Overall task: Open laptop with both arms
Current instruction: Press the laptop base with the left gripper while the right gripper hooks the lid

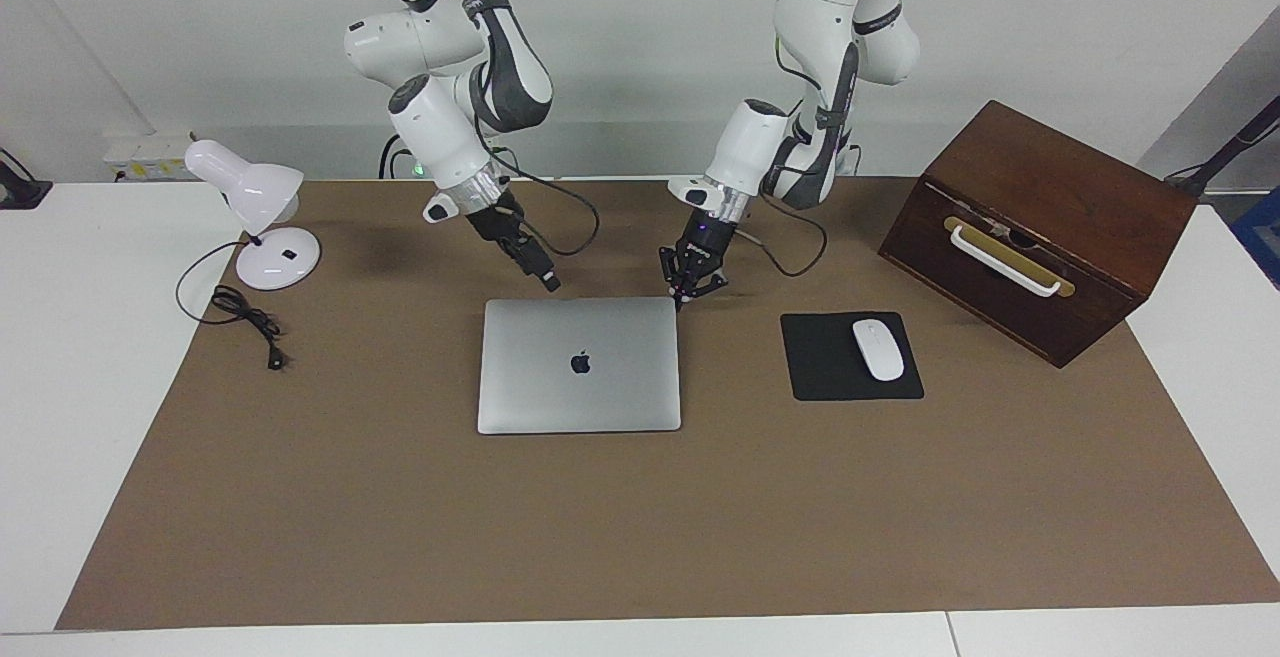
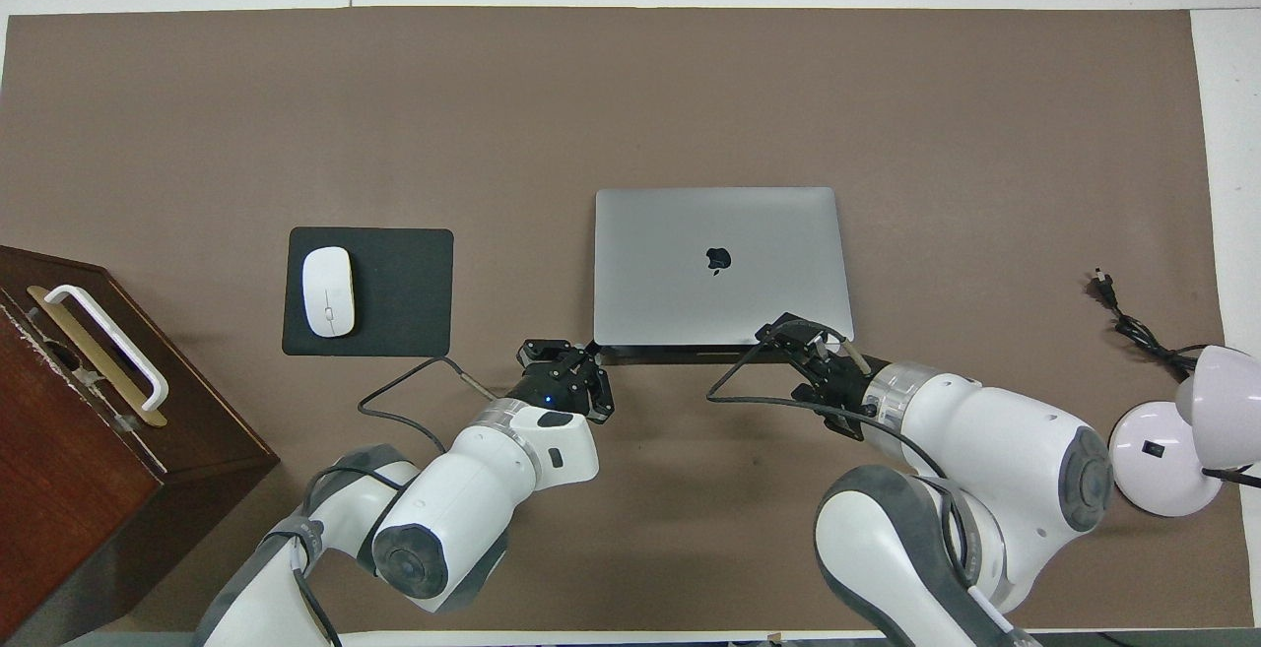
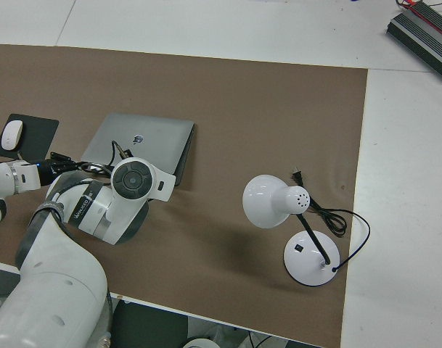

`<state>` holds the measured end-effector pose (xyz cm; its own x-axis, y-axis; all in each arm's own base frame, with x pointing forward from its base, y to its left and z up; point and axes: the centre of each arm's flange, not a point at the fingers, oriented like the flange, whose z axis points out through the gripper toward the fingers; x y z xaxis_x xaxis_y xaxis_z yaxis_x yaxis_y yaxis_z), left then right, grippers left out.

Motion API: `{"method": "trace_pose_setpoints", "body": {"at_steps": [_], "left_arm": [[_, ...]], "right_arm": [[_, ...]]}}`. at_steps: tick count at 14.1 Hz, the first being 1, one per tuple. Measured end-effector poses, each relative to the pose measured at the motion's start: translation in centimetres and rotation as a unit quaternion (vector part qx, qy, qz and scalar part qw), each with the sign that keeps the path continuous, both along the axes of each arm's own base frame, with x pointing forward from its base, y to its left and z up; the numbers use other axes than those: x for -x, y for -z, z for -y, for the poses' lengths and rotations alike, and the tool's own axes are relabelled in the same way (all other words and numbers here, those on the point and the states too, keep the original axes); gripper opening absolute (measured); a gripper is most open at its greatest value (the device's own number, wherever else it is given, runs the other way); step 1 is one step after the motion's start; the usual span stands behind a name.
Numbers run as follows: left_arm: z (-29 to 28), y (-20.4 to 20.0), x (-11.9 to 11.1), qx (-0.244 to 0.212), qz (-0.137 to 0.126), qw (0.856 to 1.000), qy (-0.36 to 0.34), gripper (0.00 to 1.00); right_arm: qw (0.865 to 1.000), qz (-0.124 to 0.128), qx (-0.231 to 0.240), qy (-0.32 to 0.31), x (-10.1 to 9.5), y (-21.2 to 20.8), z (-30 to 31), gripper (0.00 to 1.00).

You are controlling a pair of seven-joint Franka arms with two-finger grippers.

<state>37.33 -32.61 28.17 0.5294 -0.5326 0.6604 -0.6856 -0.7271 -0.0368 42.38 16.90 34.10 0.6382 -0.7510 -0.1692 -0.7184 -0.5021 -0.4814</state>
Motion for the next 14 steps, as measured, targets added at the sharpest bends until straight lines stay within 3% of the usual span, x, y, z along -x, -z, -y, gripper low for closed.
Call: {"method": "trace_pose_setpoints", "body": {"at_steps": [14], "left_arm": [[0.9, 1.3, -0.7, -0.004, -0.004, 1.0, 0.003, 0.01]], "right_arm": [[1.0, 0.01, 0.009, -0.011, -2.1, 0.7, 0.0, 1.0]]}}
